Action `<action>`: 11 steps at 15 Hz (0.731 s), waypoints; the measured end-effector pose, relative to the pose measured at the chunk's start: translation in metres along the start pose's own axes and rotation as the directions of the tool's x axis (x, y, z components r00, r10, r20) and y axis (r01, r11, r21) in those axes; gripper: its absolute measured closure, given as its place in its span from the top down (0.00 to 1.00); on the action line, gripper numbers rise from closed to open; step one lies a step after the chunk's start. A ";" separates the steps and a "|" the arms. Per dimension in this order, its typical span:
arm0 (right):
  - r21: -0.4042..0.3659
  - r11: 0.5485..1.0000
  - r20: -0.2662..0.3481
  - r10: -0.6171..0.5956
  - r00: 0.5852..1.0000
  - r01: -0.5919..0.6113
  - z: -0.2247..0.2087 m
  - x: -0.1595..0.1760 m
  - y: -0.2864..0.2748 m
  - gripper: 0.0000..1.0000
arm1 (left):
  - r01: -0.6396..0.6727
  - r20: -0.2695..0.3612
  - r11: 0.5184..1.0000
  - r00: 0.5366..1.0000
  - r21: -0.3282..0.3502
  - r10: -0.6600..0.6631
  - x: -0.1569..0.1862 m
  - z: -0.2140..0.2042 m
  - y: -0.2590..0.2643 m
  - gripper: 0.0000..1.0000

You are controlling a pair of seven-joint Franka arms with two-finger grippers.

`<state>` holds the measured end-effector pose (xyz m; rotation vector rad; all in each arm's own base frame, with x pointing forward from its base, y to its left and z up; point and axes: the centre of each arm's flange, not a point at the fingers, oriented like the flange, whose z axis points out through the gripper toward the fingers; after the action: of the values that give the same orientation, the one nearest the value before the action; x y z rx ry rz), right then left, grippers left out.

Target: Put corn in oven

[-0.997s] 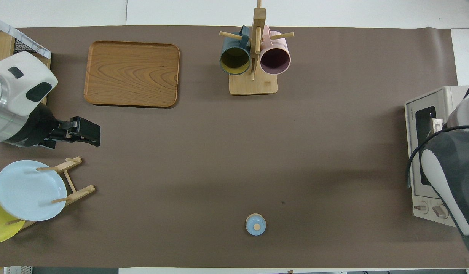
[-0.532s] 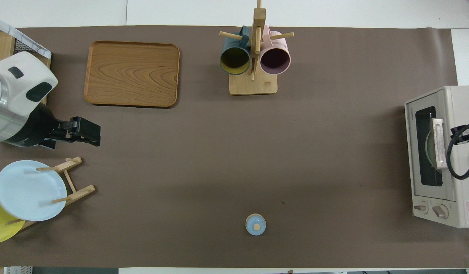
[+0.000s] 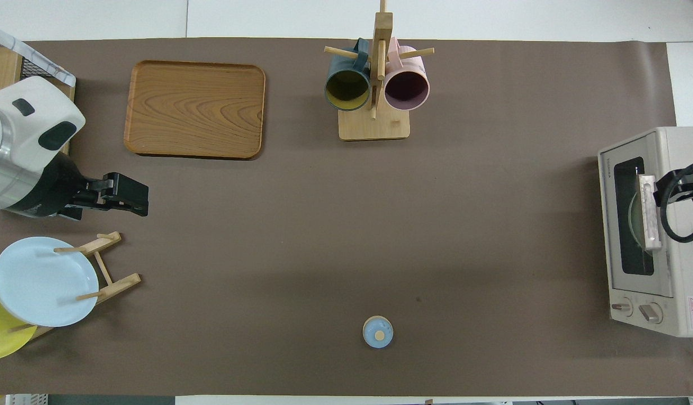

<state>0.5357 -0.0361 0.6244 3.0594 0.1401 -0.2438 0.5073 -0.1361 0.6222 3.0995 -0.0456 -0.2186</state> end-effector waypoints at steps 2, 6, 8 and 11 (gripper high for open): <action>0.004 1.000 0.000 0.008 1.000 -0.008 0.000 -0.001 0.004 0.74 | 0.000 0.000 1.000 1.000 0.000 0.000 0.000 0.000 0.000 1.00; 0.004 1.000 0.003 0.008 1.000 -0.008 -0.001 -0.001 0.003 1.00 | 0.000 0.000 1.000 1.000 0.000 0.000 0.000 0.000 0.000 1.00; 0.004 1.000 0.002 0.010 1.000 -0.010 -0.002 -0.002 0.003 1.00 | 0.000 0.000 1.000 1.000 0.000 0.000 0.000 0.000 0.000 1.00; 0.003 1.000 0.000 0.004 1.000 -0.004 -0.003 -0.001 0.000 1.00 | 0.000 0.000 1.000 1.000 0.000 0.000 0.000 0.000 0.000 1.00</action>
<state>0.5349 -0.0358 0.6274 3.0620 0.1344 -0.2442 0.5073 -0.1361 0.6222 3.0995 -0.0456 -0.2186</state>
